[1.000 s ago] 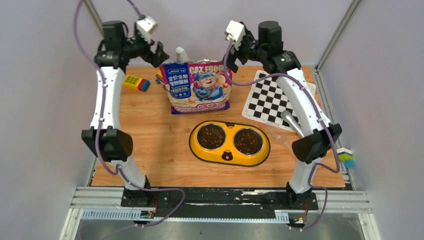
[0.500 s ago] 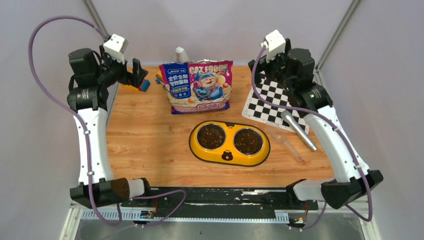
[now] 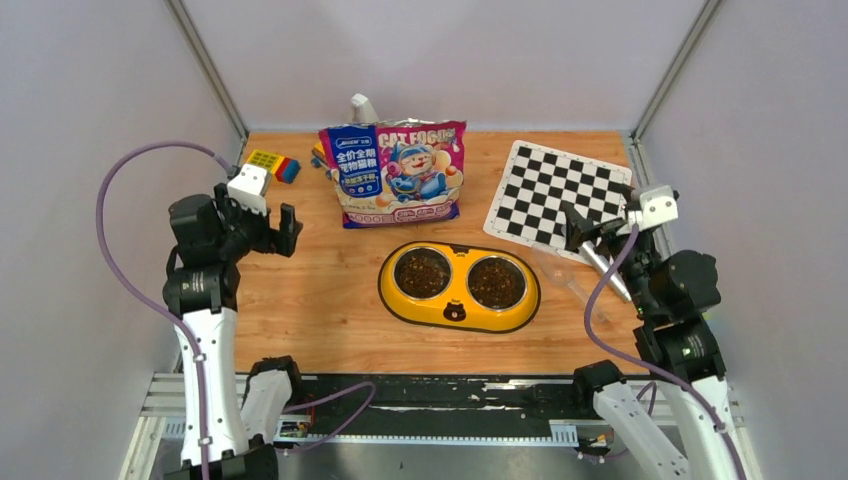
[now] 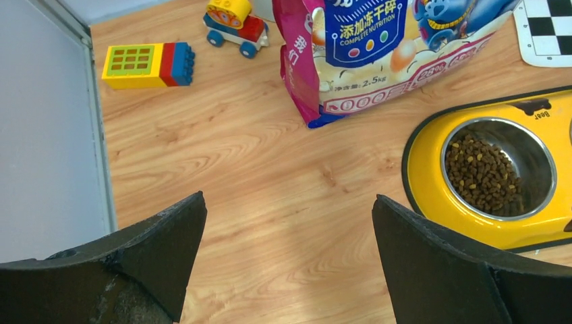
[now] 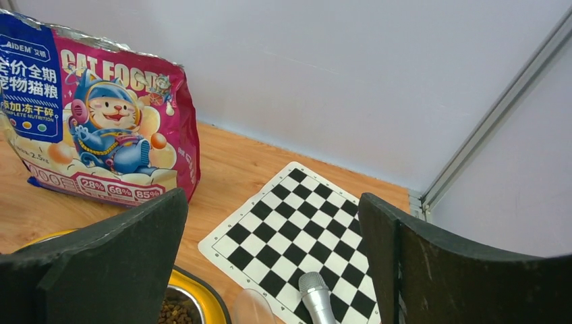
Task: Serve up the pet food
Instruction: Reset both arms
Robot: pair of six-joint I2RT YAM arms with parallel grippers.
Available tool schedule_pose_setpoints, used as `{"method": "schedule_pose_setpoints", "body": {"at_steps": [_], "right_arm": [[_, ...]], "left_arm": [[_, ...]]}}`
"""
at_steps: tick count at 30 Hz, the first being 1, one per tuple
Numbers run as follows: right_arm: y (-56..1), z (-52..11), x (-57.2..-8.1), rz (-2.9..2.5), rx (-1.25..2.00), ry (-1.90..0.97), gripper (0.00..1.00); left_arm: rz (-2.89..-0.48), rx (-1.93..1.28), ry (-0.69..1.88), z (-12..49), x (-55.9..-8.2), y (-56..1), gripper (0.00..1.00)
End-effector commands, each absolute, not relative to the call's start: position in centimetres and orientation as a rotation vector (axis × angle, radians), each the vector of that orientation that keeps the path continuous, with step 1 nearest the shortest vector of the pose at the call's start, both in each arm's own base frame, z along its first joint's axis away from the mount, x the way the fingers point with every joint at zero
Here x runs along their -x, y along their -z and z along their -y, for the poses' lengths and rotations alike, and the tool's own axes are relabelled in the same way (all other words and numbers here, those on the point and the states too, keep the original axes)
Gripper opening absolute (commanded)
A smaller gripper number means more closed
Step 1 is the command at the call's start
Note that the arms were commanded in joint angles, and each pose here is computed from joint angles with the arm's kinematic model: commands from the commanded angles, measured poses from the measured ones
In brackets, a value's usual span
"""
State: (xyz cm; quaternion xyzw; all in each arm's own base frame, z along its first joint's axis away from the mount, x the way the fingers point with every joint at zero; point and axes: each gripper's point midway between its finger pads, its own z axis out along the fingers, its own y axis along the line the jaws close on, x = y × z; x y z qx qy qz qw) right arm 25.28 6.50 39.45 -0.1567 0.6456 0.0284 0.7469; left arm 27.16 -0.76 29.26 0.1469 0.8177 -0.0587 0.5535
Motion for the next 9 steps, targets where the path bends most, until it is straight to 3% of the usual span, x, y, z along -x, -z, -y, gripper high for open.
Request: {"method": "schedule_pose_setpoints", "body": {"at_steps": [1,9], "right_arm": [[-38.2,-6.4,-24.5,-1.385,0.309,-0.124,1.0],[-38.3,-2.8,-24.5,-1.358,0.098,-0.044,1.0]], "left_arm": [[-1.811,-0.346,0.086,0.7,-26.8,-31.3,1.0],[-1.777,-0.338,0.019,0.5,-24.2,-32.5,1.0]]}}
